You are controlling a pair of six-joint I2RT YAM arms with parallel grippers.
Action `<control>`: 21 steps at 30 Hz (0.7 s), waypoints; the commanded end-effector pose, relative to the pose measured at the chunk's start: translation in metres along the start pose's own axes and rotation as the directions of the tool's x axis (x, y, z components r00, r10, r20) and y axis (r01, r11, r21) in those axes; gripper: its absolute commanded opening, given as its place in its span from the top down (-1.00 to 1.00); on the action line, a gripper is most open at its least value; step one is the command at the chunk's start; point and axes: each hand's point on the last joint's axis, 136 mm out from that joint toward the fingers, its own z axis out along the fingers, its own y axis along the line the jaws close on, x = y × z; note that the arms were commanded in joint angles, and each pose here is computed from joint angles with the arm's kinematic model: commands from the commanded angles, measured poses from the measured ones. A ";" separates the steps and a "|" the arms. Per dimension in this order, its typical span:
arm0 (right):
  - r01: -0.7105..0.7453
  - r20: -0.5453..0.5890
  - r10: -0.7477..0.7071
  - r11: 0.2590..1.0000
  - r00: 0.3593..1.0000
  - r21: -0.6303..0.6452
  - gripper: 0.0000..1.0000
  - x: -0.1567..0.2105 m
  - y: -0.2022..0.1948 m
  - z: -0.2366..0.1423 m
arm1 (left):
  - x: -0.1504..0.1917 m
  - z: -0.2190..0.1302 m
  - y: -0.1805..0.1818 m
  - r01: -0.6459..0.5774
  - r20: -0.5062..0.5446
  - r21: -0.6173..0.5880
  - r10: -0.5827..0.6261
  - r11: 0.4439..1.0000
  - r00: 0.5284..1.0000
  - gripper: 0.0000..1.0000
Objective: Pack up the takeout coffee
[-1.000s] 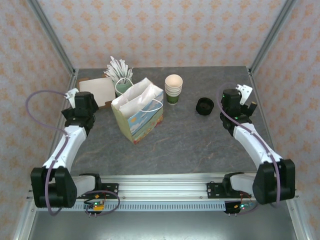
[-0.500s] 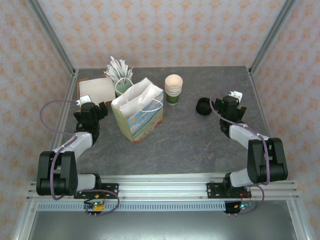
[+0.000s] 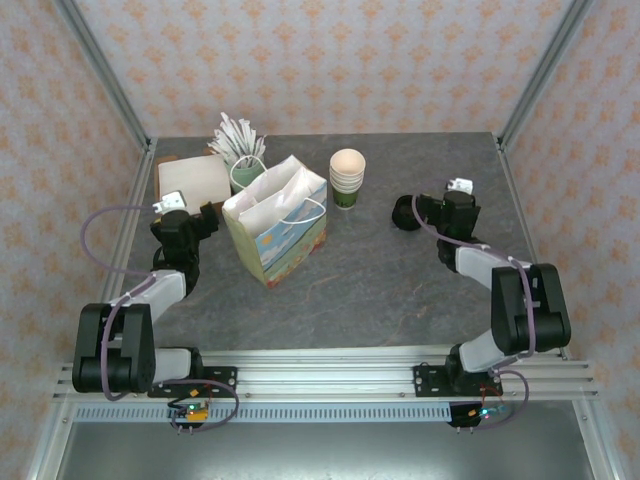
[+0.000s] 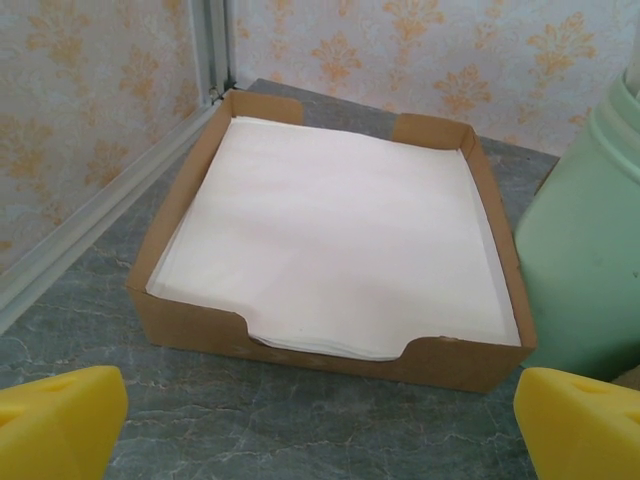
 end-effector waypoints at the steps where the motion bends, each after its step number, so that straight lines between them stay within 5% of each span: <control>1: 0.011 0.006 -0.011 1.000 1.000 -0.003 -0.99 -0.019 0.003 0.005 | -0.014 -0.007 0.006 -0.012 0.065 -0.048 0.015 0.999 0.998 -1.00; 6: 0.056 -0.108 -0.051 0.997 0.993 0.047 -0.99 -0.003 -0.007 0.000 | -0.017 -0.005 0.001 -0.019 0.072 -0.053 0.023 0.998 0.997 -1.00; 21: 0.041 -0.051 -0.041 0.999 0.998 0.001 -0.98 0.039 -0.007 -0.003 | 0.005 -0.008 -0.008 -0.094 0.001 -0.034 0.094 0.995 0.996 -1.00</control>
